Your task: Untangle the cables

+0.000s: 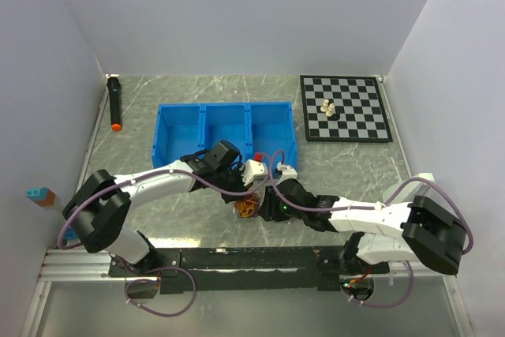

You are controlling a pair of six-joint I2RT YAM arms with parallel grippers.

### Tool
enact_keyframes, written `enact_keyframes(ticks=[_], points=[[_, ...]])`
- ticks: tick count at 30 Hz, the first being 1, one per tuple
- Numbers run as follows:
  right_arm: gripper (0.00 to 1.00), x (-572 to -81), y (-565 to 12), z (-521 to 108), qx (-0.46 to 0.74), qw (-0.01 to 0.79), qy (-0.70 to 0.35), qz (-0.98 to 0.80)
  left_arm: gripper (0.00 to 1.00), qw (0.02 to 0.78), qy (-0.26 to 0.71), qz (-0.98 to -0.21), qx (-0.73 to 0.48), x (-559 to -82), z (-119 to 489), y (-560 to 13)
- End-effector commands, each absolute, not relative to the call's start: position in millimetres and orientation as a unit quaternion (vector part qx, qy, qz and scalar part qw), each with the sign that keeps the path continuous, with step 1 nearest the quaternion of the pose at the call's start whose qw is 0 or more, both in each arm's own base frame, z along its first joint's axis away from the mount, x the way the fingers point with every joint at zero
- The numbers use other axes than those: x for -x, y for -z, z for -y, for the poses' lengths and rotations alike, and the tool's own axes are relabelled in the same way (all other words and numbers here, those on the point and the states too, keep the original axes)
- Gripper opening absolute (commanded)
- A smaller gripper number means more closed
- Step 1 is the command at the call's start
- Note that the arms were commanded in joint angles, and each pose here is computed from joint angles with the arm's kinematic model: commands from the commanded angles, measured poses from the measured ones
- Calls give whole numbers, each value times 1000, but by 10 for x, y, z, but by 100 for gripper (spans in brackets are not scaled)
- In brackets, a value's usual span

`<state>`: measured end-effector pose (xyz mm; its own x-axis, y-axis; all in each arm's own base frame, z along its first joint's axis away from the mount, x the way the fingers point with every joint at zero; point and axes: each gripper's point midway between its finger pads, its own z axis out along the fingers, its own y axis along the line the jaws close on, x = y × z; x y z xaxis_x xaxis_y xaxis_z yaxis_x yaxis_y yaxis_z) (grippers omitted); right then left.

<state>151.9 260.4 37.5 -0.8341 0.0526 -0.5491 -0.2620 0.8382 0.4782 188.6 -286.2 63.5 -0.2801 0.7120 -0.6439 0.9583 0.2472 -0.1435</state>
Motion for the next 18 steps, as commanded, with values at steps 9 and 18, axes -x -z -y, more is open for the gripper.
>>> enact_keyframes(ticks=[9, 18], points=[[48, -1753, -517, -3052, 63, 287, -322, -900, 1, 246, 255, -749, -559, -1812, 2757, -585], [24, -1827, -481, -3126, 66, 289, -314, -902, 1, 249, 255, -756, -549, -1771, 2696, -589]])
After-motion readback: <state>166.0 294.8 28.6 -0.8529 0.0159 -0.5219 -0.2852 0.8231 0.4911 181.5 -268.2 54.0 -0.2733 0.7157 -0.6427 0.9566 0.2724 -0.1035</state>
